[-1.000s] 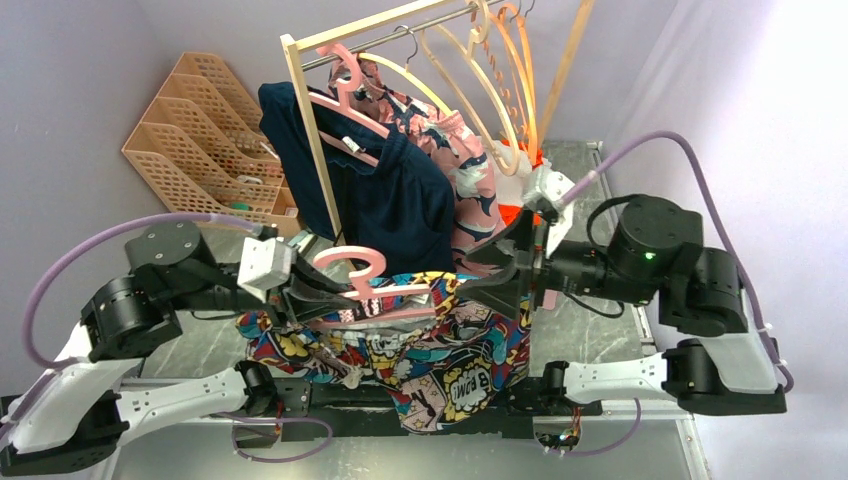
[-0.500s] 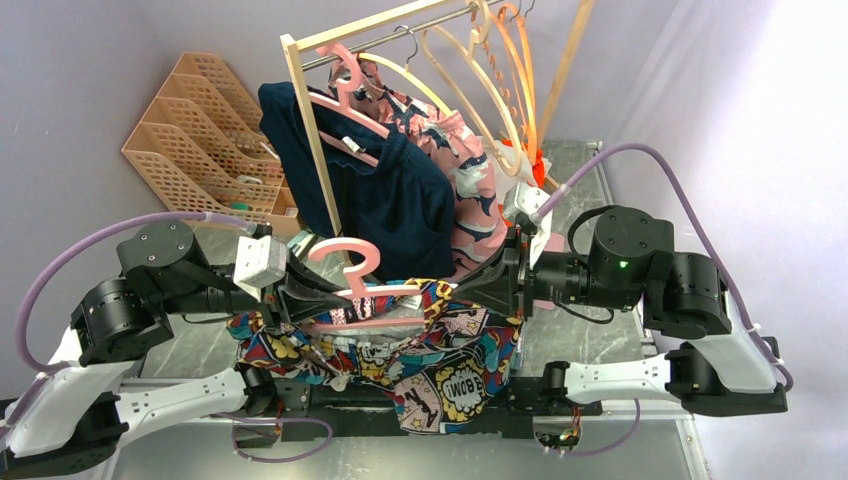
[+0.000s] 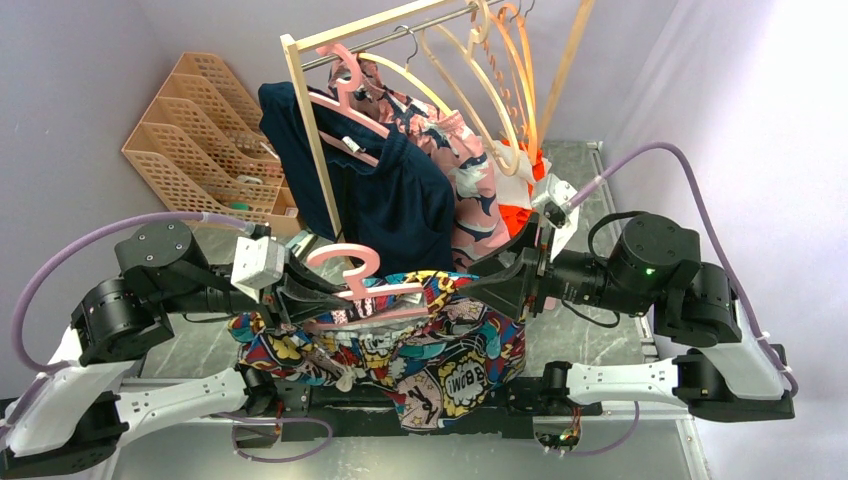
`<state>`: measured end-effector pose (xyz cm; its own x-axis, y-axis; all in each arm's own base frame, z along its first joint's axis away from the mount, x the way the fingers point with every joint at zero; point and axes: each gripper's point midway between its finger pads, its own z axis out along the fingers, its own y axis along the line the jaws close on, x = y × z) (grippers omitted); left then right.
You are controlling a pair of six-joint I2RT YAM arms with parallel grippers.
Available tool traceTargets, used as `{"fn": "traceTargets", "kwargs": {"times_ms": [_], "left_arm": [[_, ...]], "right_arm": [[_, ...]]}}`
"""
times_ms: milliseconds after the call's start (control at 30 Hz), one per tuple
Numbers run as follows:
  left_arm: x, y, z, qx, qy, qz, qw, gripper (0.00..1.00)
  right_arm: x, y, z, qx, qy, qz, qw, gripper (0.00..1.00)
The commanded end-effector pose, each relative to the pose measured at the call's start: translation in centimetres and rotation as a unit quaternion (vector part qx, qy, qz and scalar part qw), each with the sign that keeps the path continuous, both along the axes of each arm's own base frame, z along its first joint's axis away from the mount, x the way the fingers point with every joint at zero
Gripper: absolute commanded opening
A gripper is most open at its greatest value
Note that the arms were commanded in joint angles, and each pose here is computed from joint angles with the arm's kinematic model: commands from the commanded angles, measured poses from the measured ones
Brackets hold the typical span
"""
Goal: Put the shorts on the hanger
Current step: Adjust the shorts on the hanger.
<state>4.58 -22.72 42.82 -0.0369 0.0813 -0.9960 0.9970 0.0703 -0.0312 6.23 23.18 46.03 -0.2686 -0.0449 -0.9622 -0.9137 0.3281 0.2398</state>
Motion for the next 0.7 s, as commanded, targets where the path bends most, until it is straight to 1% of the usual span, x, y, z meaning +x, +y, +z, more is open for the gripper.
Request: {"fn": "traceTargets", "kwargs": {"times_ms": [0,267,400,467,533,667], "left_arm": [[-0.8,0.1,2.5,-0.040,-0.020,-0.018,0.999,0.07],[-0.8,-0.1,2.6,-0.039,-0.019,-0.023,0.999,0.07],[-0.8,-0.2,2.5,-0.038,-0.019,-0.025,0.999,0.07],[-0.8,-0.2,2.5,-0.037,-0.020,-0.024,0.999,0.07],[-0.8,-0.1,2.5,-0.038,-0.021,-0.024,0.999,0.07],[-0.8,-0.1,2.4,-0.038,-0.023,-0.023,0.999,0.07]], "right_arm": [[0.5,0.8,1.1,0.022,-0.006,-0.007,1.000,0.46],[0.8,2.9,2.3,0.041,-0.026,0.007,0.999,0.51],[0.8,4.0,1.6,0.018,-0.027,0.019,0.999,0.51],[0.7,4.3,1.1,0.008,-0.025,0.026,0.999,0.48],[0.6,4.5,0.7,0.001,-0.023,0.029,0.999,0.42],[0.6,4.4,0.6,0.001,-0.022,0.028,0.999,0.24]]}}
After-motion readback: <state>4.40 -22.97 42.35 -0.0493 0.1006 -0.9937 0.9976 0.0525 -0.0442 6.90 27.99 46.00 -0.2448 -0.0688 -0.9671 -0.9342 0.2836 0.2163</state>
